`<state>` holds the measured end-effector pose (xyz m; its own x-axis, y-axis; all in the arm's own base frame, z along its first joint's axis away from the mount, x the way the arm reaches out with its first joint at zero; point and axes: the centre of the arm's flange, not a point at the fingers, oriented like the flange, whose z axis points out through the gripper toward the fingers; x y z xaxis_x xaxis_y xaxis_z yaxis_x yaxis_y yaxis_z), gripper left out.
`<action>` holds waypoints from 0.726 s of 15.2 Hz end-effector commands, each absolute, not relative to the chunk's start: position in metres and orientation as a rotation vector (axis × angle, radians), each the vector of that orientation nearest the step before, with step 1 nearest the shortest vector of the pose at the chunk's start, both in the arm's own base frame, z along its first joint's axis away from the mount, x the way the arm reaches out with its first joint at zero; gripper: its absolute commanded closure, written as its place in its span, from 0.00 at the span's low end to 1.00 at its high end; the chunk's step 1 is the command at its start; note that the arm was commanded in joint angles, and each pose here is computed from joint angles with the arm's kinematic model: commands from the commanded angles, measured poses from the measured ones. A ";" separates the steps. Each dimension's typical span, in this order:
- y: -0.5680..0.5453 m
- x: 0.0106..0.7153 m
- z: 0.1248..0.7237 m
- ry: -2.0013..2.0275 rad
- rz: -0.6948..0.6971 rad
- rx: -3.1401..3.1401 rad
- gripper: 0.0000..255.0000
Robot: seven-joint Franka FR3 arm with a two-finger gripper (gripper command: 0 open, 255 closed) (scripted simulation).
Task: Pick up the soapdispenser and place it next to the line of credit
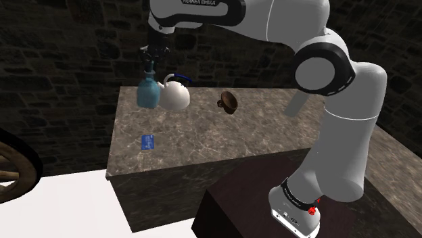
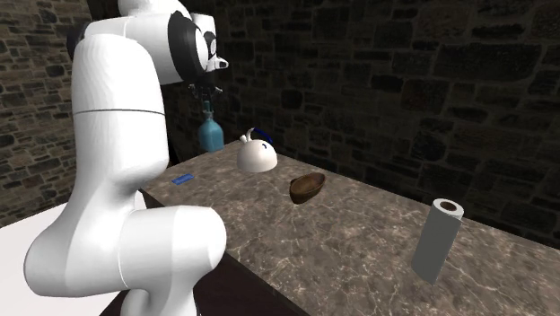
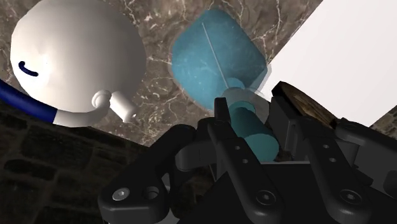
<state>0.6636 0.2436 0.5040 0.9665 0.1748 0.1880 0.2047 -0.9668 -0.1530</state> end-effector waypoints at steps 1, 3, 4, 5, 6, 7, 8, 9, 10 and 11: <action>0.269 0.673 0.494 -0.285 -0.261 -2.944 1.00; 0.286 0.680 0.482 -0.285 -0.261 -2.944 1.00; 0.286 0.680 0.477 -0.285 -0.261 -2.944 1.00; 0.286 0.680 0.471 -0.285 -0.261 -2.944 1.00; 0.286 0.680 0.466 -0.285 -0.261 -2.944 1.00; 0.286 0.680 0.461 -0.285 -0.261 -2.944 1.00; 0.286 0.680 0.456 -0.285 -0.261 -2.944 1.00; 0.286 0.680 0.450 -0.285 -0.261 -2.944 1.00; 0.286 0.680 0.445 -0.285 -0.261 -2.944 1.00; 0.286 0.680 0.440 -0.285 -0.261 -2.944 1.00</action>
<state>0.6799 0.2858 0.4441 0.9666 0.1743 0.1881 0.2042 -0.9668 -0.1533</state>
